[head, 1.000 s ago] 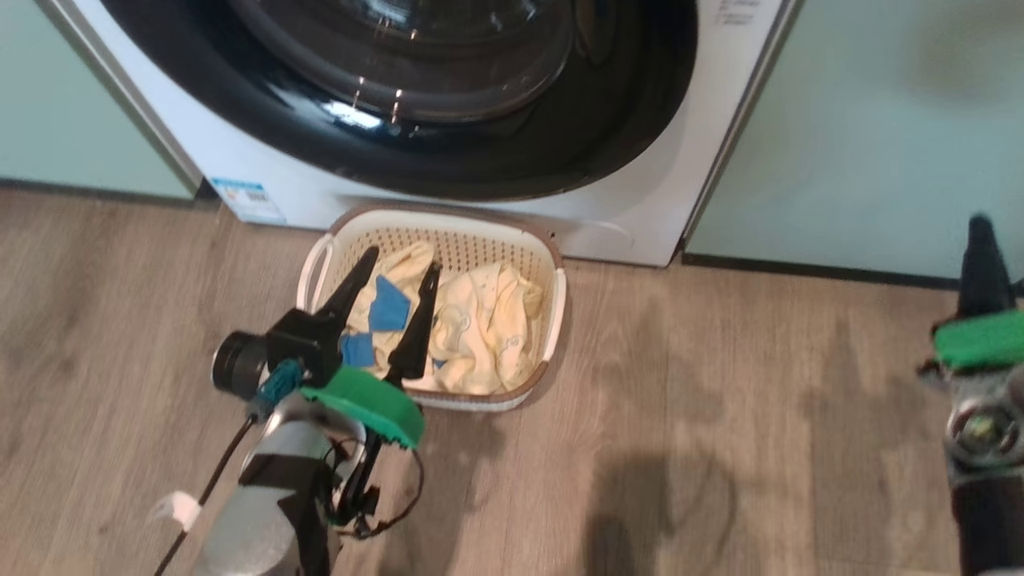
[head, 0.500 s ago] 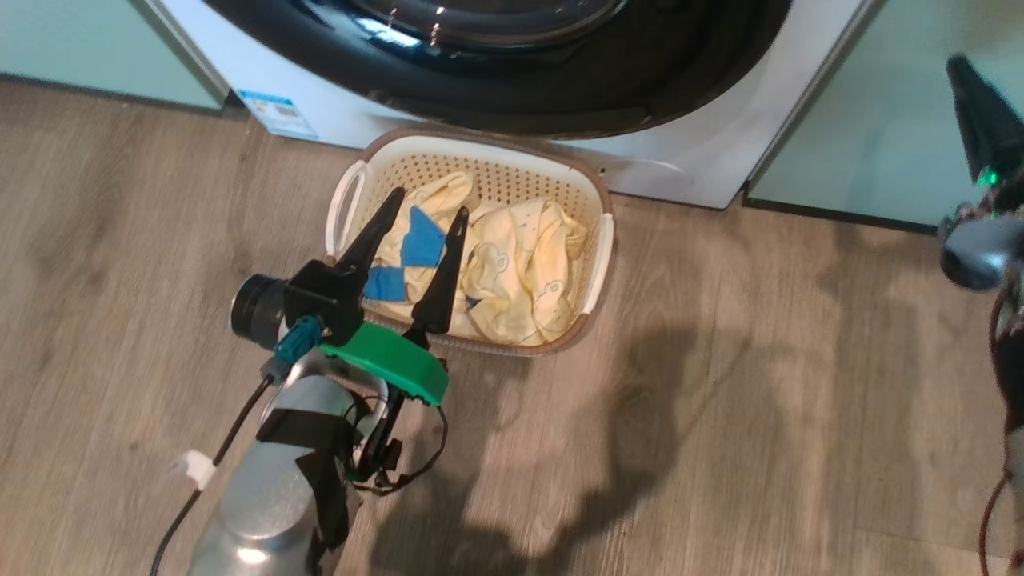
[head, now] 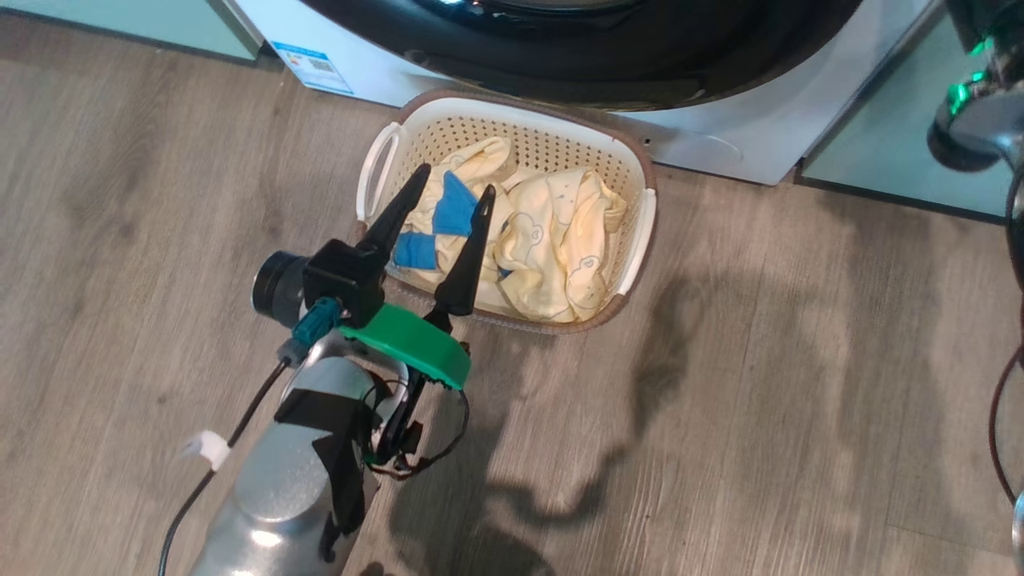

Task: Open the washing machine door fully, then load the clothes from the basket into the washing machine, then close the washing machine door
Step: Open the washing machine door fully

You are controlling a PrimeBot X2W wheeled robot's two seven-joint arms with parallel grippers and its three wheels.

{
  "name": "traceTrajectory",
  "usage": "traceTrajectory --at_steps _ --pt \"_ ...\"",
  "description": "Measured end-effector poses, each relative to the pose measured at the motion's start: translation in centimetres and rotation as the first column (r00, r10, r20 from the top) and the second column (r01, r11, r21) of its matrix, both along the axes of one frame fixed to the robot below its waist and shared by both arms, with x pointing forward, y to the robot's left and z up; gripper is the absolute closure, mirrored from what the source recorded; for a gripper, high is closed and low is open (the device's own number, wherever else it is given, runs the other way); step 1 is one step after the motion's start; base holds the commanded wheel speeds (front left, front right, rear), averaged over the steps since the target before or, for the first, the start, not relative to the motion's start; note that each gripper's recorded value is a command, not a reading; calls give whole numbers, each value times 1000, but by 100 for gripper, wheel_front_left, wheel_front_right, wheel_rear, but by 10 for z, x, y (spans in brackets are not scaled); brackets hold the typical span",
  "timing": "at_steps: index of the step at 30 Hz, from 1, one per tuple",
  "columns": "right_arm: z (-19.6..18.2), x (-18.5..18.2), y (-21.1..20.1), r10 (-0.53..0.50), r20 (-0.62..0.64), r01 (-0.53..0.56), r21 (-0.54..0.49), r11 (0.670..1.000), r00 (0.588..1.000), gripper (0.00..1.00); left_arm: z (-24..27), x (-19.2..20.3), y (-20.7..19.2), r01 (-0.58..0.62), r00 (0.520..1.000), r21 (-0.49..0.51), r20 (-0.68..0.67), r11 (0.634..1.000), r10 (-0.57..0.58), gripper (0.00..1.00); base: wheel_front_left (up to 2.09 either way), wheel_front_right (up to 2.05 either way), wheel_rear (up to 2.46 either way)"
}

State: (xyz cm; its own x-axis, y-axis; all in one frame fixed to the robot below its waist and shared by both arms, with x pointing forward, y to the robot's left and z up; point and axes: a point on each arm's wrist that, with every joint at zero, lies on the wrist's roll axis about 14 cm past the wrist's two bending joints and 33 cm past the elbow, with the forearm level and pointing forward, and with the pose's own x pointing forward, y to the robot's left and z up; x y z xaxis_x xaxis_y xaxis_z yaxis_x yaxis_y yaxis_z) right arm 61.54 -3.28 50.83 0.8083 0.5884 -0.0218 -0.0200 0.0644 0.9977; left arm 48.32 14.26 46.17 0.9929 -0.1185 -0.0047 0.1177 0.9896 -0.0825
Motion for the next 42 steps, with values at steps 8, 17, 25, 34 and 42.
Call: traceTrajectory --at_steps 8,17,25,34,42 --pt "4 6 19 44 1 -44 -4 999 999 100 -3 -2 0 -6 1000 -3 -11 1000 6 0 0 0 0" --pt "1 9 27 68 -12 -68 -11 998 998 100 -5 -2 1 -10 1000 -10 -15 1000 10 0 0 0 0" --pt "1 6 32 108 -22 -108 0 994 994 100 -5 -1 1 -9 1000 -11 -15 1000 8 0 0 0 0" --pt "0 -3 40 184 -29 -184 1 983 983 100 -5 0 1 -16 1000 -10 -14 1000 16 0 0 0 0" --pt "-1 -22 44 263 -25 -262 23 965 964 100 0 1 1 -15 1000 -10 -2 1000 15 0 0 0 0"
